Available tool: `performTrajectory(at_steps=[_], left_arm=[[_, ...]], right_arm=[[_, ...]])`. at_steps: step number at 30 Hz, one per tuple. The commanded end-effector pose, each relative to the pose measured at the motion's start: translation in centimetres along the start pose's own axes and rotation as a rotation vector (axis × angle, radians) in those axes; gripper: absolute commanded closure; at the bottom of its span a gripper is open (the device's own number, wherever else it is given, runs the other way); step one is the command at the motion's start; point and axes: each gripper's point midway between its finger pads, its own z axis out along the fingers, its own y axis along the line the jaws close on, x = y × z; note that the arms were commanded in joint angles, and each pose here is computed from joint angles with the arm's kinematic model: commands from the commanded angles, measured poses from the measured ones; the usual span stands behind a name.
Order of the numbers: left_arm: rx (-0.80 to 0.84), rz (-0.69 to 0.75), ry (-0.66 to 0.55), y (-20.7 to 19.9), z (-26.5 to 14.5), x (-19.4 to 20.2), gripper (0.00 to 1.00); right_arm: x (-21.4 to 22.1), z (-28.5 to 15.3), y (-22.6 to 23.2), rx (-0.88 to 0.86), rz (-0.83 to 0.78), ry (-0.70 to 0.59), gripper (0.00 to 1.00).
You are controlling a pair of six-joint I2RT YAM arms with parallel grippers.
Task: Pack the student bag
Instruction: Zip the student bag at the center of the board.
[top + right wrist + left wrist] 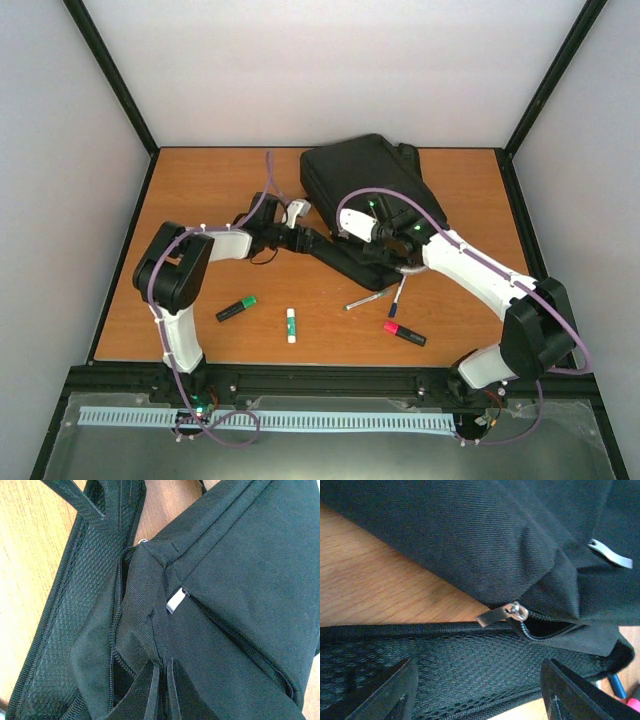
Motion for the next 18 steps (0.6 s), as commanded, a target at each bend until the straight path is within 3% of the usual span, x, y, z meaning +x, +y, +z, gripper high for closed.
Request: performTrajectory(at_steps=[1, 12, 18], left_arm=[[0.141, 0.138, -0.023, -2.0, 0.2, -0.5, 0.29], [0.178, 0.197, -0.014, -1.0, 2.3, -0.8, 0.32], [0.225, 0.207, -0.014, -1.2, 3.4, -1.7, 0.41]], right_arm=[[0.2, -1.1, -1.7, 0.033, 0.048, 0.001, 0.97], [0.4, -0.6, -1.3, -0.001, 0.081, 0.011, 0.97], [0.4, -0.6, -1.5, -0.004, 0.091, 0.019, 0.97]])
